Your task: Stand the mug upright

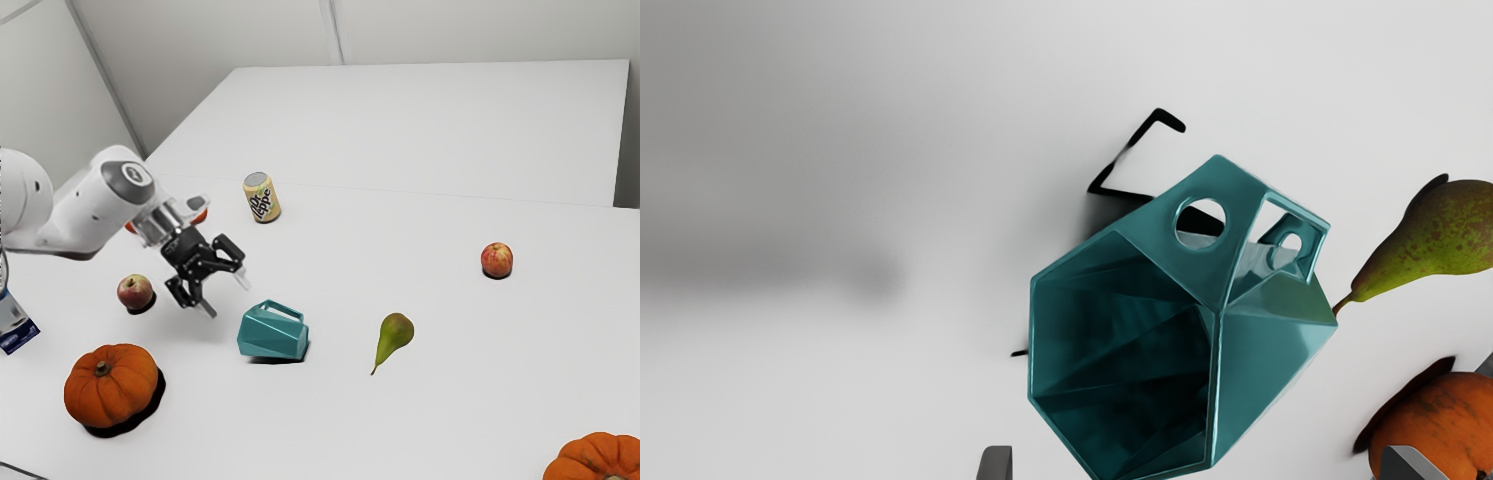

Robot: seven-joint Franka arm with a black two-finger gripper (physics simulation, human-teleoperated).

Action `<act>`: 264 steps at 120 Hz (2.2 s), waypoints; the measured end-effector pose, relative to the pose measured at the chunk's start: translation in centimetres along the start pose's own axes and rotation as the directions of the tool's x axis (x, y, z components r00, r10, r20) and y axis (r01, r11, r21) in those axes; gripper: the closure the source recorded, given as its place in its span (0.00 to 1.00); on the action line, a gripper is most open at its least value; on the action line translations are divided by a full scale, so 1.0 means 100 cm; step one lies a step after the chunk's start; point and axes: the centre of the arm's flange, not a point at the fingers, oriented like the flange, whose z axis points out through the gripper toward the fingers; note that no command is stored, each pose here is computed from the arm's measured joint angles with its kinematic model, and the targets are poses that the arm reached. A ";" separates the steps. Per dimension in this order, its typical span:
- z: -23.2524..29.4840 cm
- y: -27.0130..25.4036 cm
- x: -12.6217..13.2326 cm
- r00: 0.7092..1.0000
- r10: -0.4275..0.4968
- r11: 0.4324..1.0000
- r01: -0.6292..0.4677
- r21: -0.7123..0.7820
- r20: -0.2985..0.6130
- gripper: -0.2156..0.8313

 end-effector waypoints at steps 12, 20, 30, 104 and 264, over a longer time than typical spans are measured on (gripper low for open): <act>0.014 -0.001 0.002 1.000 -0.019 0.999 0.020 -0.034 0.020 0.21; 0.022 -0.002 0.003 0.999 -0.033 0.998 0.035 -0.060 0.032 0.21; 0.033 0.000 0.007 0.998 -0.047 0.994 0.051 -0.095 0.045 0.21; 0.054 0.016 0.023 0.998 -0.055 0.989 0.057 -0.136 0.019 0.77; 0.013 0.127 -0.007 0.848 0.501 0.684 -0.265 0.679 -0.174 0.96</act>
